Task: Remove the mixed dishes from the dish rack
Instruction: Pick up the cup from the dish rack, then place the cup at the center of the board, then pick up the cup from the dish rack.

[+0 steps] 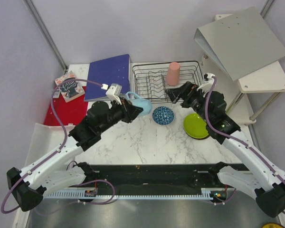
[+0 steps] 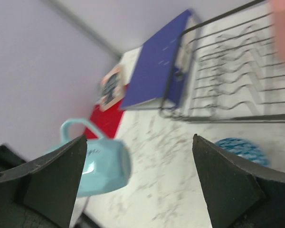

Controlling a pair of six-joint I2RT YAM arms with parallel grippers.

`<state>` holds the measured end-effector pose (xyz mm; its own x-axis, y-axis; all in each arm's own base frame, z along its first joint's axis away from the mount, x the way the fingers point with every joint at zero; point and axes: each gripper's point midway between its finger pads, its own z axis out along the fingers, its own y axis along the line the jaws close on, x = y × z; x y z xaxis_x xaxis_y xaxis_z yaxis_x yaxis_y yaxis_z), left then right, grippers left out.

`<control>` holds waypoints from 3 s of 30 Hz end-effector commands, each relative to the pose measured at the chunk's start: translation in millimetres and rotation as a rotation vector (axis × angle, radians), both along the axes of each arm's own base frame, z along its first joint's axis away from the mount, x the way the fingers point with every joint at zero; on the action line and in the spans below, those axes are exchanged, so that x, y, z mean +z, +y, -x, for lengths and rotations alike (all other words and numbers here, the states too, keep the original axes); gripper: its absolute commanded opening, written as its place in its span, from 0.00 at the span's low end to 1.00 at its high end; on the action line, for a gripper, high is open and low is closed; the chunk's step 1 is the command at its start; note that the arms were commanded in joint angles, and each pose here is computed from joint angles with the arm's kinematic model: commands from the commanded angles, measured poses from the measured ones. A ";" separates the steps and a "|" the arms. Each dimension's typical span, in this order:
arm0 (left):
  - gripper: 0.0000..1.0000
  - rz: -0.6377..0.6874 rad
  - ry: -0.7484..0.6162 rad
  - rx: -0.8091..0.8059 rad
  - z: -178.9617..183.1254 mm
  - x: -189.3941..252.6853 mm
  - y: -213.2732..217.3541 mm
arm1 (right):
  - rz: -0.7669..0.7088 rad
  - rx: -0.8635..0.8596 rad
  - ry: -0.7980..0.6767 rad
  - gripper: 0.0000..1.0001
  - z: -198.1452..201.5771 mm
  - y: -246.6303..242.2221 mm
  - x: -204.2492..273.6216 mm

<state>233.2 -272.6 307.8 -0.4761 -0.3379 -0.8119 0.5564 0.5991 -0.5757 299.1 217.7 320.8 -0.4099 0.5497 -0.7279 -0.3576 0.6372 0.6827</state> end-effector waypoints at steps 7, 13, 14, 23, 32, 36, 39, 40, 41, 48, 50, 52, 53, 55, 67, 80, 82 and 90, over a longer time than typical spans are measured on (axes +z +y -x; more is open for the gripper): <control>0.02 -0.313 0.057 0.128 -16.7 -31.5 37.7 | 0.330 -0.300 0.092 0.98 -1.1 -77.2 -58.2; 0.02 -0.634 0.207 0.143 -52.6 -91.6 28.6 | 0.347 -0.288 0.097 0.98 3.4 -78.7 -64.8; 0.02 -0.650 0.213 0.142 -56.9 -95.9 26.1 | 0.348 -0.290 0.098 0.98 3.8 -79.2 -66.4; 0.02 -0.751 0.294 0.084 -97.3 -144.0 -11.6 | 0.370 -0.279 0.096 0.98 10.3 -82.5 -73.1; 0.02 -0.761 0.330 0.060 -122.0 -177.1 -28.7 | 0.391 -0.272 0.103 0.98 14.4 -85.2 -81.7; 0.02 -0.779 0.354 0.048 -125.3 -192.1 -30.1 | 0.400 -0.272 0.106 0.98 15.0 -86.0 -84.2; 0.02 -0.792 0.366 0.045 -125.5 -196.9 -27.9 | 0.404 -0.273 0.107 0.98 14.9 -86.1 -85.4; 0.03 -0.794 0.367 0.043 -124.5 -197.7 -27.9 | 0.406 -0.277 0.110 0.98 14.5 -87.0 -86.5; 0.06 -0.795 0.366 0.041 -124.5 -197.2 -27.3 | 0.407 -0.277 0.111 0.98 14.1 -86.8 -86.7; 0.50 -0.760 0.352 0.003 -113.8 -175.6 -27.4 | 0.415 -0.275 0.125 0.98 11.3 -85.0 -90.9; 0.55 -0.745 0.352 -0.001 -107.3 -167.1 -26.0 | 0.414 -0.275 0.126 0.98 10.5 -84.3 -90.4; 0.59 -0.727 0.342 0.002 -104.3 -156.9 -24.4 | 0.414 -0.277 0.129 0.98 9.1 -84.0 -91.3; 0.60 -0.727 0.350 0.004 -101.1 -157.2 -22.0 | 0.415 -0.280 0.129 0.98 8.3 -84.1 -91.1; 0.63 -0.721 0.349 0.012 -98.6 -152.1 -18.5 | 0.413 -0.280 0.126 0.98 7.2 -83.5 -89.7; 0.86 -0.511 0.153 0.184 -74.3 -32.3 21.5 | 0.393 -0.444 0.101 0.98 -29.2 -92.3 -83.3; 0.86 -0.288 -0.012 0.191 -6.3 -37.2 71.9 | 0.644 -0.492 -0.079 0.98 -193.8 -34.8 -55.7; 0.86 -0.289 -0.034 0.183 -0.5 -37.5 76.2 | 0.658 -0.491 -0.110 0.98 -213.1 -27.8 -47.9; 0.89 -0.311 -0.052 0.185 9.4 -50.9 88.1 | 0.755 -0.501 -0.049 0.98 -267.9 -33.6 -100.4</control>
<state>221.2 -183.5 254.9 -0.4196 -0.1504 -0.8951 0.4268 0.8376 -0.3408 542.7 197.2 212.7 -0.2488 0.0449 -0.9675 0.0290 0.9988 0.0389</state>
